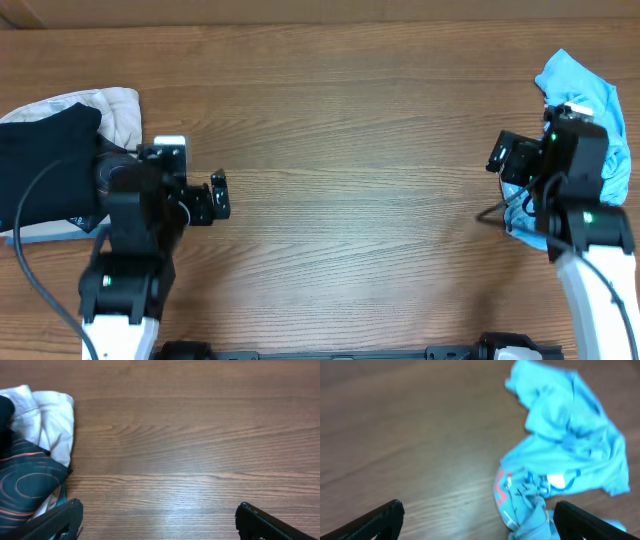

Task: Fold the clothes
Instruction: 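Grasp the crumpled light-blue T-shirt with the right gripper and drag it left, then reach the left gripper to the shirt's left edge and grasp it, then lift the shirt with both grippers, stretch it apart, and lay it down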

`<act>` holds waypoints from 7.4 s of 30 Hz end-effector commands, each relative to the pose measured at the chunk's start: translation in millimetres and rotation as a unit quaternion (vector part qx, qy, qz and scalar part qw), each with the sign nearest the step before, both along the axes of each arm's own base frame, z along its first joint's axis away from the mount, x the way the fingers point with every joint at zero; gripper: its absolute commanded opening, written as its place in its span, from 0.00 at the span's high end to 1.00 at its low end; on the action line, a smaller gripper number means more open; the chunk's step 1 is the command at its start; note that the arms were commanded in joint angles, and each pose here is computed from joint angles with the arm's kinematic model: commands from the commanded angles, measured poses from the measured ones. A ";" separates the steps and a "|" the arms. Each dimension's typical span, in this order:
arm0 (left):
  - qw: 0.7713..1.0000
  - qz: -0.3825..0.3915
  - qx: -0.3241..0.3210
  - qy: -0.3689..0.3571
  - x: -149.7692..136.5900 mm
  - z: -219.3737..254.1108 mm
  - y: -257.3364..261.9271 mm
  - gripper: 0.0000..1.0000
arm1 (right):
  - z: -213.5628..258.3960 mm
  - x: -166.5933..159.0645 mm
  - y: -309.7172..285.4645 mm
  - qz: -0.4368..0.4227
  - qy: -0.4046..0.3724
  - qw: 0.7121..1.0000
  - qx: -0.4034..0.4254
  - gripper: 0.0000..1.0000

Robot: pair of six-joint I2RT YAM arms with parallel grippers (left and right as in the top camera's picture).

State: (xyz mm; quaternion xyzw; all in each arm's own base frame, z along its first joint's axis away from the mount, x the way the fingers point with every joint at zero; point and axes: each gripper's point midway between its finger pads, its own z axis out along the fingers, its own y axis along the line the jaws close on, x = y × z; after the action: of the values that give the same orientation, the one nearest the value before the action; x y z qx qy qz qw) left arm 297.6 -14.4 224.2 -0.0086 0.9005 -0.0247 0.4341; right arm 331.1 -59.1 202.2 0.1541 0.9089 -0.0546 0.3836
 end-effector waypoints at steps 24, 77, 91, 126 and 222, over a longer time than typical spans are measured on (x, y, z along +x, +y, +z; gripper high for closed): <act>0.997 -0.022 -0.016 0.072 15.9 -32.9 -9.4 0.00 | -148.7 -18.4 -76.4 -0.206 0.205 0.949 0.125 0.85; 0.986 -0.110 -0.083 0.090 31.0 -49.0 -73.7 0.00 | 7.2 55.1 188.6 0.136 0.038 0.989 0.052 0.21; 0.961 -0.168 -0.077 0.206 53.9 -168.2 -146.0 0.00 | -14.5 43.3 102.8 -0.014 0.100 0.991 0.092 0.20; 0.952 -0.236 0.044 0.190 72.8 -182.2 -180.8 0.96 | -21.1 33.5 89.1 -0.032 0.125 0.987 0.094 0.17; 0.940 0.055 0.145 -0.302 69.3 248.3 12.3 0.96 | 127.1 40.4 -1.9 -0.080 0.085 0.988 0.097 0.96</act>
State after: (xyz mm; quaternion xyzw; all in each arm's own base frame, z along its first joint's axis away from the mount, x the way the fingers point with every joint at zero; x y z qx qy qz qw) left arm 414.3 -17.3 411.0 0.0524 0.7692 0.1303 0.6234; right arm 398.0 -49.6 283.8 0.2522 0.9414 0.0114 0.2235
